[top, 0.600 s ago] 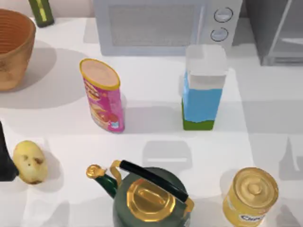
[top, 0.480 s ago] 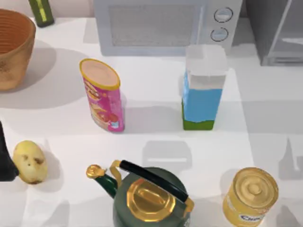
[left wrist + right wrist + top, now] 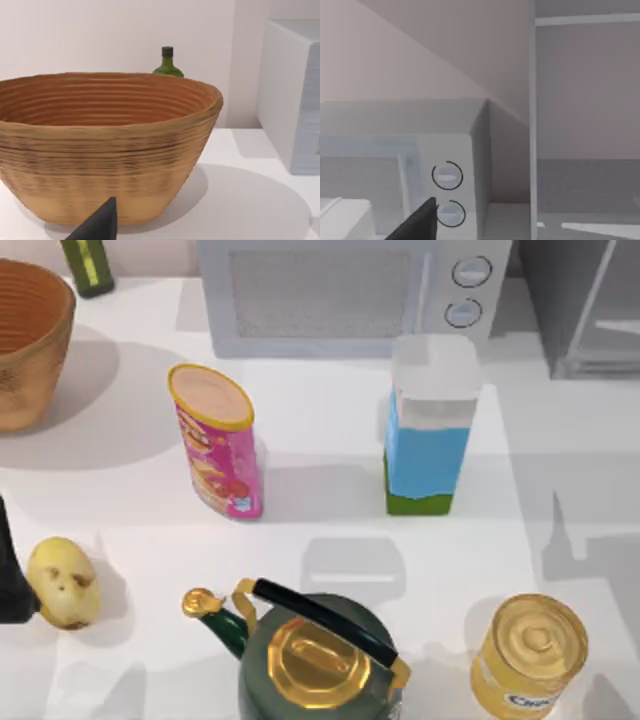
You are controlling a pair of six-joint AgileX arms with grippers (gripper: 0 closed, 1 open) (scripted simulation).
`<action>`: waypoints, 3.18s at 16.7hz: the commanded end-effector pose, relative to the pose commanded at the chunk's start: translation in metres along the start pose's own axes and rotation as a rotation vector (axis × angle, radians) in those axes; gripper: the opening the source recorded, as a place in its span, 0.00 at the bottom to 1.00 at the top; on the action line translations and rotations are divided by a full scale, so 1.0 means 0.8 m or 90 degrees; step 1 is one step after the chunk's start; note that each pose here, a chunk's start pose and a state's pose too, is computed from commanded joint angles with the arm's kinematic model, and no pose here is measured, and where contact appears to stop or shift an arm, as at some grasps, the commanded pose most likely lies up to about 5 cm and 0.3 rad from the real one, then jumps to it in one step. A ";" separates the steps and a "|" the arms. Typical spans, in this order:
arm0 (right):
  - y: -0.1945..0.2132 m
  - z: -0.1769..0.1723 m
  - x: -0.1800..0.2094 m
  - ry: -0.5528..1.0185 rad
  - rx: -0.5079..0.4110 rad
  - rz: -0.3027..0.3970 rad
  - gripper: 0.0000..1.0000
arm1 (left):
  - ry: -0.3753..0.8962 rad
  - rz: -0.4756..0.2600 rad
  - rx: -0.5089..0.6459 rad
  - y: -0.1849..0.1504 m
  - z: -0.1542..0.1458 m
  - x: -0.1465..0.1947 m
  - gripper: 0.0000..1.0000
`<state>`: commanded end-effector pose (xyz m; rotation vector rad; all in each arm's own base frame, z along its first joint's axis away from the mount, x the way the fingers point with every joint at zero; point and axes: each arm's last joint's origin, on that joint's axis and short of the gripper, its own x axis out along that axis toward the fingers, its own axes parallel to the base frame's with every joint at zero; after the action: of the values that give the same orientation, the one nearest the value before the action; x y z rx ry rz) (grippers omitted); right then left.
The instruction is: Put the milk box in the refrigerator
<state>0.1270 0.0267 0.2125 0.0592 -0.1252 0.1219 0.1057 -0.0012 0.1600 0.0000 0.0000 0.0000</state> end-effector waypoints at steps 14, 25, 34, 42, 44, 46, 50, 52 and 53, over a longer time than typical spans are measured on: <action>0.207 -0.104 0.160 0.062 0.054 0.000 1.00 | 0.000 0.000 0.000 0.000 0.000 0.000 1.00; 0.229 -0.219 0.160 0.144 -0.033 -0.086 1.00 | 0.000 0.000 0.000 0.000 0.000 0.000 1.00; 0.230 -0.206 0.195 0.141 -0.034 -0.086 1.00 | 0.000 0.000 0.000 0.000 0.000 0.000 1.00; 0.221 -0.232 0.220 0.144 -0.033 -0.086 1.00 | 0.000 0.000 0.000 0.000 0.000 0.000 1.00; 0.221 -0.232 0.220 0.144 -0.033 -0.086 1.00 | 0.000 0.000 0.000 0.000 0.000 0.000 1.00; 0.221 -0.232 0.220 0.144 -0.033 -0.086 0.92 | 0.000 0.000 0.000 0.000 0.000 0.000 1.00; 0.221 -0.232 0.220 0.144 -0.033 -0.086 0.62 | 0.000 0.000 0.000 0.000 0.000 0.000 1.00; 0.221 -0.232 0.220 0.144 -0.033 -0.086 0.47 | 0.000 0.000 0.000 0.000 0.000 0.000 1.00; 0.221 -0.232 0.220 0.144 -0.033 -0.086 0.40 | 0.000 0.000 0.000 0.000 0.000 0.000 1.00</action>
<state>0.3009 0.2346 0.0601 0.0020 0.1013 -0.0099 0.1057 -0.0012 0.1600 0.0000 0.0000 0.0000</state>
